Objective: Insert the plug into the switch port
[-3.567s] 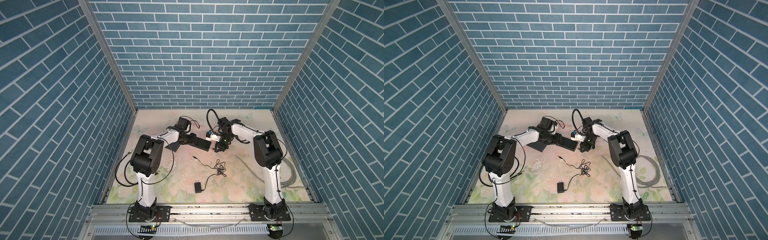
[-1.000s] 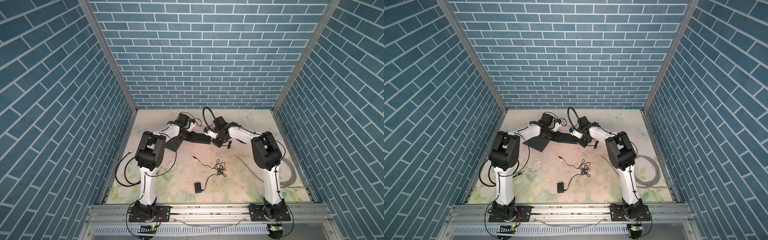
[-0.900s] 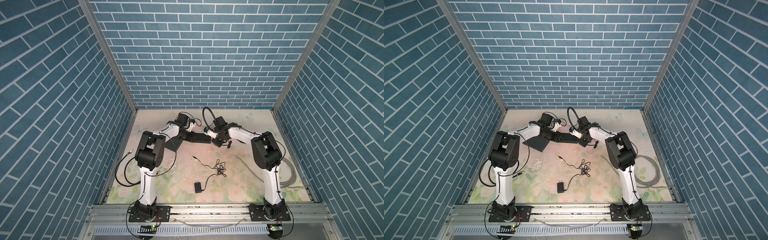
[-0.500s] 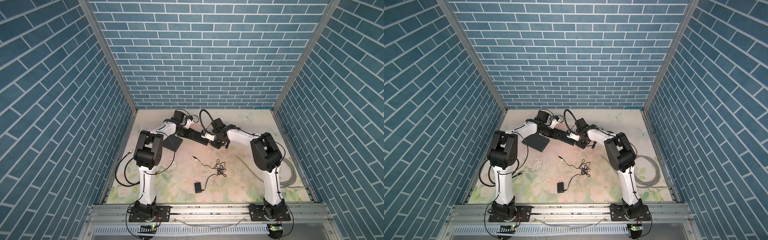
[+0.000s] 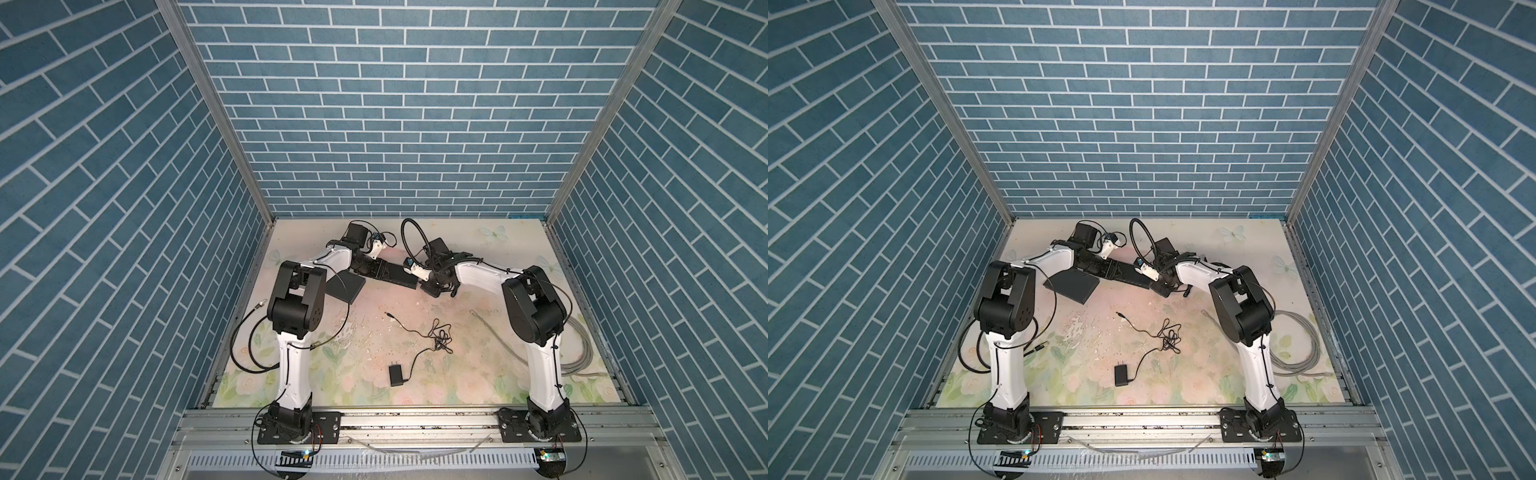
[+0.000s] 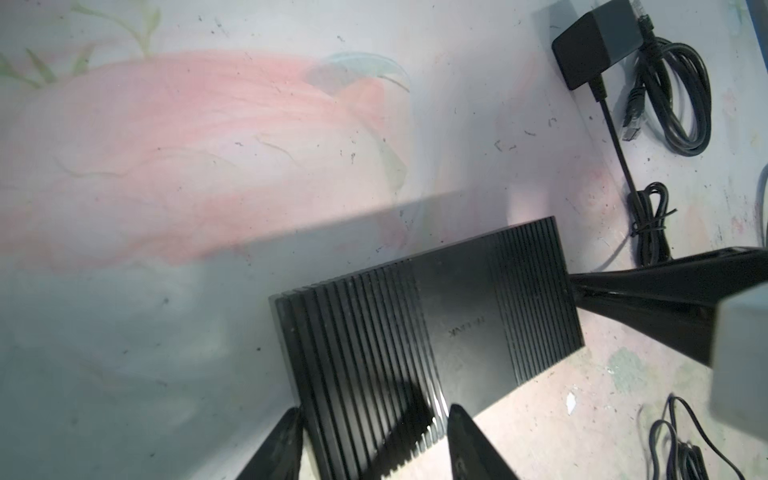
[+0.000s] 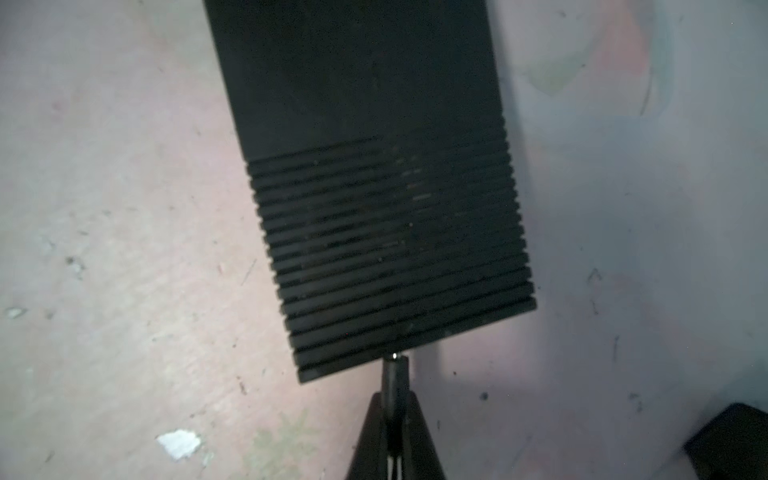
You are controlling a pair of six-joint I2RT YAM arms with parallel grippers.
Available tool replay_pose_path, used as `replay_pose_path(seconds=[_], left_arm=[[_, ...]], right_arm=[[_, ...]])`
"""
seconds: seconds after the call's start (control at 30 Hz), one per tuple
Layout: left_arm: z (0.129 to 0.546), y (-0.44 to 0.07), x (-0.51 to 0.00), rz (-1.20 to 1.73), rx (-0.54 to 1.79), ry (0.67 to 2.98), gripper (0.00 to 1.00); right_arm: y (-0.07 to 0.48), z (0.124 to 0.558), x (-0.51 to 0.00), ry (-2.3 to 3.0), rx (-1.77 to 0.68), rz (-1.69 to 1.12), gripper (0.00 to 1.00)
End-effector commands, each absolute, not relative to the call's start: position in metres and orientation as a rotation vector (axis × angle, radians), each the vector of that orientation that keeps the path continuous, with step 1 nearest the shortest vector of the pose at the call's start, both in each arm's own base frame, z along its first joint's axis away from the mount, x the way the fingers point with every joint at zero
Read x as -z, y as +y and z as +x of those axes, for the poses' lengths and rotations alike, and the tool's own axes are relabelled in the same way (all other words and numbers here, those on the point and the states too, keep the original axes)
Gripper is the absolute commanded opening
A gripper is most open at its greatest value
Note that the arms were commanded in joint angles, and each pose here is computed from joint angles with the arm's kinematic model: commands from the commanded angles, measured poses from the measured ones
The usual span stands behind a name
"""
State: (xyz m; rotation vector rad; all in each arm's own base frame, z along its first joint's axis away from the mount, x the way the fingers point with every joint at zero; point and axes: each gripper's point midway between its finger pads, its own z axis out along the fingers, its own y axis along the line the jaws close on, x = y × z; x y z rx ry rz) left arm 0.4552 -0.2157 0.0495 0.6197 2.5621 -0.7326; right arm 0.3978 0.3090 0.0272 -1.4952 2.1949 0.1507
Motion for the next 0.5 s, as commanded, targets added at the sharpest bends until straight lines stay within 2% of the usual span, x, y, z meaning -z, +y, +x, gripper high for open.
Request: replay_pose_path(seconds=[0.0,0.23,0.47], left_arm=[[0.414,-0.262,-0.05,0.764,1.049,2.536,0.56],[0.412,-0.26,-0.045,0.817,1.031,2.554,0.56],[0.422,-0.252,-0.049,0.855,0.955,2.561,0.56]], right_arm=[[0.365,0.402,-0.054,1.945,-0.308,-1.445,0.0],[0.38,0.387,-0.057,1.791,-0.398,-1.574,0.0],[0.377,0.349,-0.057,1.688,-0.516,-1.772,0.0]])
